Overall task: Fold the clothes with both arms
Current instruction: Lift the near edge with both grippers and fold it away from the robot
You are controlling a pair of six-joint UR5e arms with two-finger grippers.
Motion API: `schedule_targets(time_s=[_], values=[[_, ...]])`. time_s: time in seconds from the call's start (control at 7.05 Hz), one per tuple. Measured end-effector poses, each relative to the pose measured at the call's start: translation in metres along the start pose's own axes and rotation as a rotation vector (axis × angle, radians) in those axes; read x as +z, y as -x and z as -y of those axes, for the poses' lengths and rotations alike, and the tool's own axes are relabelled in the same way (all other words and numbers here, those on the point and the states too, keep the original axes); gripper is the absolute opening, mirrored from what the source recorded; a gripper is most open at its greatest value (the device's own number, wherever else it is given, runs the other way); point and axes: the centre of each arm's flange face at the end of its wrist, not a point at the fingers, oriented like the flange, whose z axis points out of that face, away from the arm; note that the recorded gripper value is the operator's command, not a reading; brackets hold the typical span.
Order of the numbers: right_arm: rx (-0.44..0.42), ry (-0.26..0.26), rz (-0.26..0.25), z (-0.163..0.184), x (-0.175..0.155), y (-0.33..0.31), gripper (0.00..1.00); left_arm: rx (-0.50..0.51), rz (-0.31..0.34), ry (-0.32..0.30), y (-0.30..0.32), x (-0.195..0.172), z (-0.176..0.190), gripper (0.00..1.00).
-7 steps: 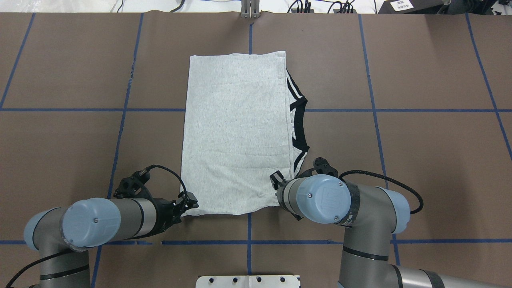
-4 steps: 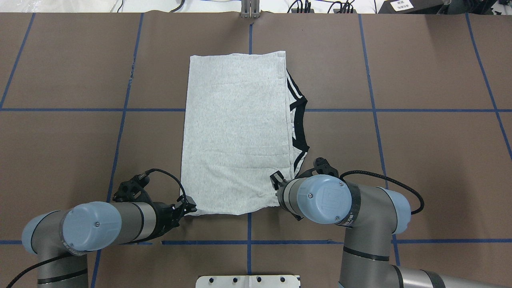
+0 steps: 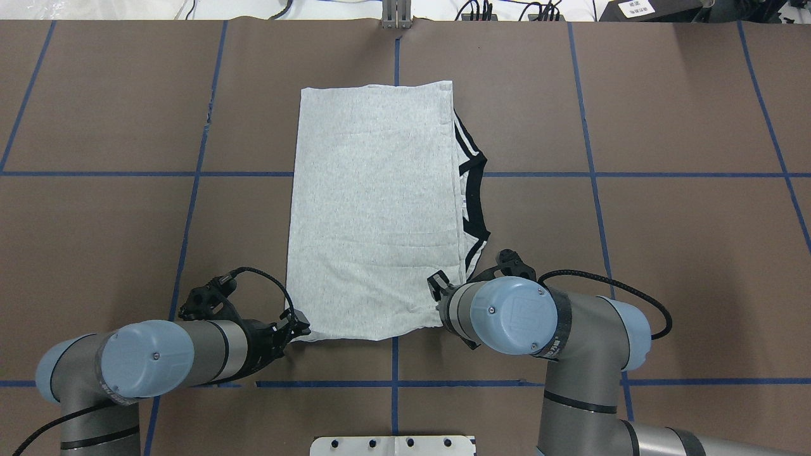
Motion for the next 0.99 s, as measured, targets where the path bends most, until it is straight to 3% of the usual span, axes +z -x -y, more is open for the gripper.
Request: schedule_targets(time_s=[0.14, 0.71, 0.99], values=[[0.0, 0.0, 0.0, 0.0, 0.0, 0.0, 0.0, 0.0, -0.002, -0.005, 0.0, 0.0, 0.001, 0.01], [0.0, 0.002, 0.001, 0.0, -0.001, 0.0, 0.0, -0.002, -0.016, -0.01, -0.004, -0.006, 0.002, 0.0], [0.0, 0.018, 0.011, -0.002, -0.013, -0.003, 0.0, -0.002, -0.062, 0.016, -0.012, -0.04, -0.001, 0.0]])
